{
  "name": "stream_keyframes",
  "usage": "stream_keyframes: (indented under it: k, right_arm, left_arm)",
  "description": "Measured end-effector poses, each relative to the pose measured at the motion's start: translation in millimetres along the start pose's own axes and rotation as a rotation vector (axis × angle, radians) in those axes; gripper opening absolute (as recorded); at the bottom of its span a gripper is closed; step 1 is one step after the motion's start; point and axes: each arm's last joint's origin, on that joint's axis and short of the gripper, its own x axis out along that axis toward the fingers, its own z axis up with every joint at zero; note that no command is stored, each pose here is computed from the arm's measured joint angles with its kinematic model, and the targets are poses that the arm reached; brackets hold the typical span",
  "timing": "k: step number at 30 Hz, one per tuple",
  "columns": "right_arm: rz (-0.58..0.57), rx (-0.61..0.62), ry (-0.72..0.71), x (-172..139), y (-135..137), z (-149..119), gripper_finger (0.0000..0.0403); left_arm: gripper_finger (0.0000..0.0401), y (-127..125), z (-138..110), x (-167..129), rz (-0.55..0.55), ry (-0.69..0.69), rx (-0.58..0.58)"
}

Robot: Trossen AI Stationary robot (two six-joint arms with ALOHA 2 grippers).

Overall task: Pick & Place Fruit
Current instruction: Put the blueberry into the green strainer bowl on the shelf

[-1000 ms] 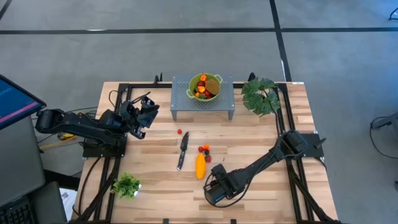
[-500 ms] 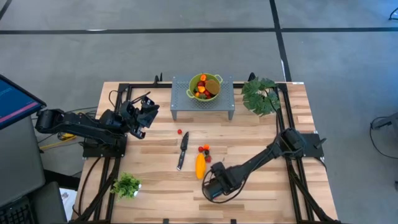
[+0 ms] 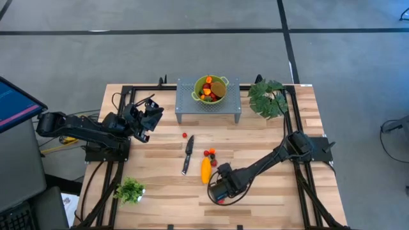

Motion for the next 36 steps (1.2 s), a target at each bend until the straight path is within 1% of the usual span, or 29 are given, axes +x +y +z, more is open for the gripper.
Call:
stream_keyframes:
  k: [9,18,31,36]
  right_arm:
    - [-0.030,-0.004,-0.002,1.5,-2.3,6.6,0.0150]
    - [-0.033,-0.037,0.010,3.3,-1.8,15.7,0.0147]
    - [-0.040,-0.035,-0.002,3.7,-2.4,17.4,0.0120]
    - [-0.041,-0.034,-0.005,3.9,-2.5,17.8,0.0116]
  left_arm:
    - [0.0106,0.0,0.0,0.0,0.000,0.000,0.000]
    - [0.0106,0.0,0.0,0.0,-0.001,0.000,0.000]
    - [0.0106,-0.2,0.1,0.1,-0.004,0.001,0.000]
    - [0.0106,-0.1,0.0,0.0,-0.003,0.001,0.000]
